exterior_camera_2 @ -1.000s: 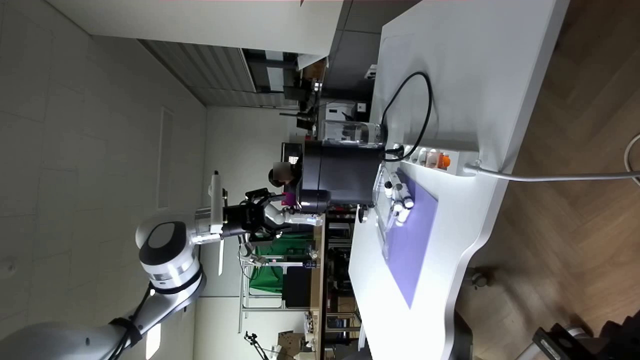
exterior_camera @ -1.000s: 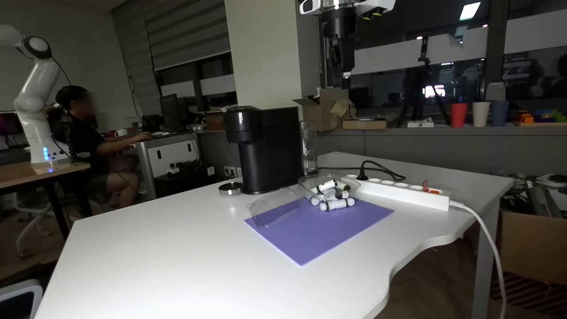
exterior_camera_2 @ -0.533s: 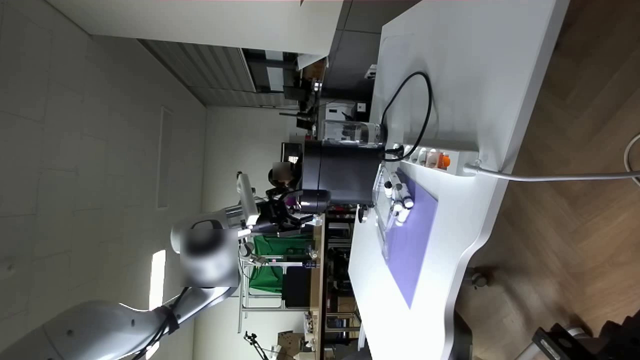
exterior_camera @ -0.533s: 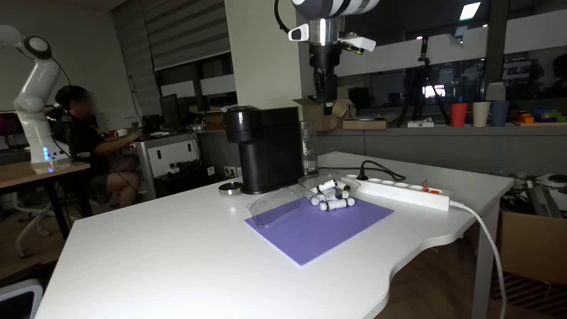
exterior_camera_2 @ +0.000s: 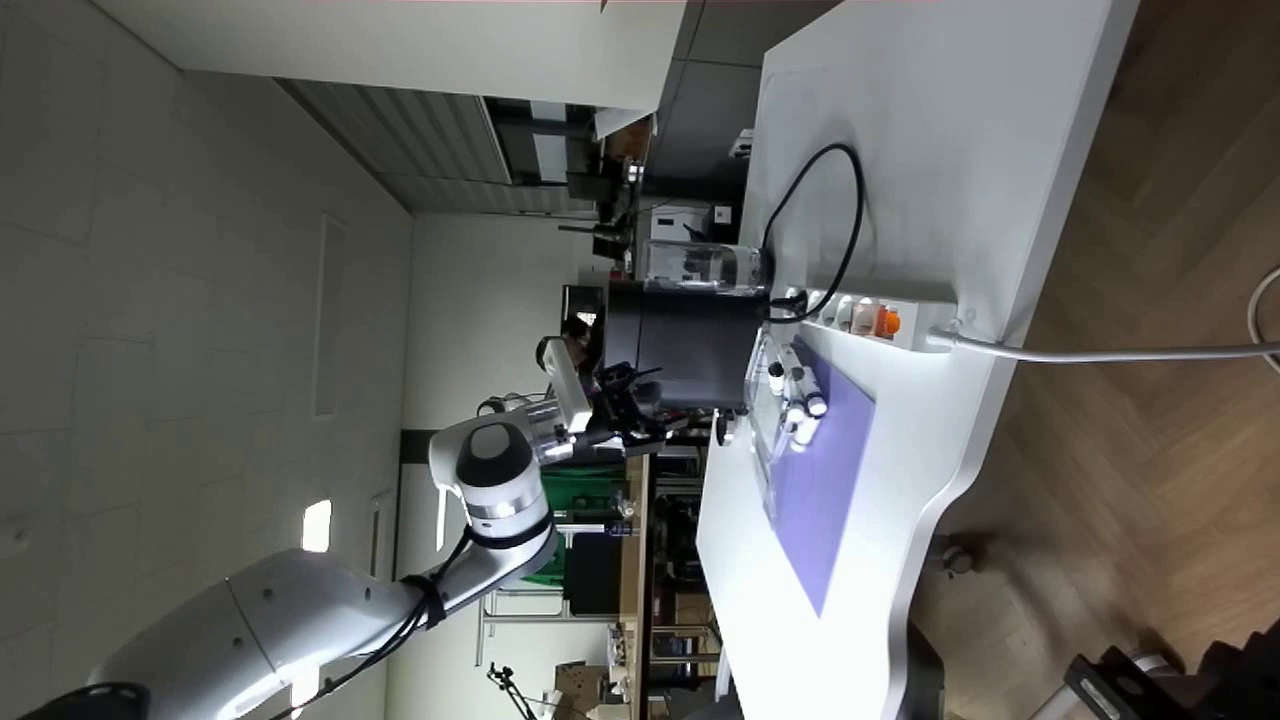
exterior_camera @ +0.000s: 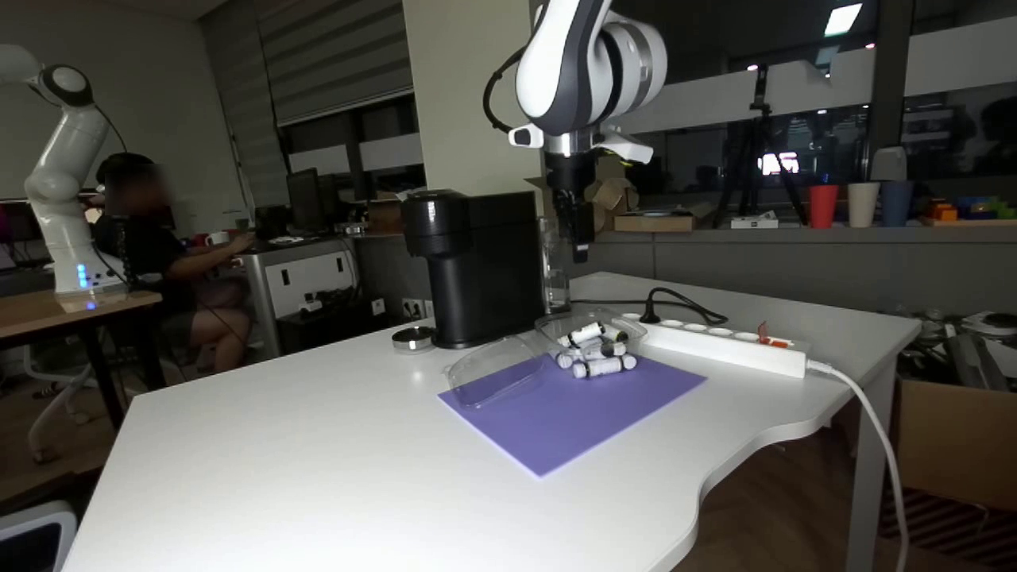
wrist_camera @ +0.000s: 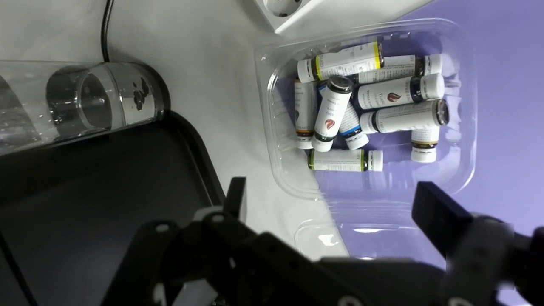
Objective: Remove three bottles from the clear container and place them on the left side of the table
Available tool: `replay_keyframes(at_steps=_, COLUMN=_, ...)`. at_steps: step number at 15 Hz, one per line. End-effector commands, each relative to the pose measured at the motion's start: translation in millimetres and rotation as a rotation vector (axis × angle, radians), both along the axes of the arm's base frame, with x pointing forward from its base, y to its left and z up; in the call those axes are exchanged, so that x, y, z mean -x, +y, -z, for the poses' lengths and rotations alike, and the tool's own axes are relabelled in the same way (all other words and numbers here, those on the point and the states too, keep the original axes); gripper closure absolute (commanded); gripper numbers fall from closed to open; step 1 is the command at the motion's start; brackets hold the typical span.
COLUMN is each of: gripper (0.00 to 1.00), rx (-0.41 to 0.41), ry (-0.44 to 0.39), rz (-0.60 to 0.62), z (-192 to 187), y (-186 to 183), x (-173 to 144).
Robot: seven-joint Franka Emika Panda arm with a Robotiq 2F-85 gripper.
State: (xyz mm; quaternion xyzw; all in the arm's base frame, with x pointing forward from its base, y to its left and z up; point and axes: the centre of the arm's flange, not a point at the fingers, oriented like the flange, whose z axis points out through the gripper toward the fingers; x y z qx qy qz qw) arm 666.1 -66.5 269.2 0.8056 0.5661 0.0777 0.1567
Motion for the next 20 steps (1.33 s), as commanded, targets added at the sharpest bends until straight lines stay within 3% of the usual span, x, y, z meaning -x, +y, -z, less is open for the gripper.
replay_keyframes(at_steps=1, gripper=0.0, rx=0.011, ry=0.018, rz=0.064, z=28.5, y=-0.4, x=-25.3)
replay_keyframes(at_steps=9, gripper=0.0, rx=0.006, ry=0.078, rz=0.131, z=87.1, y=-10.2, x=-44.8)
replay_keyframes(at_steps=20, gripper=0.0, rx=0.014, ry=0.207, rz=0.195, z=130.5, y=-19.6, x=-54.6)
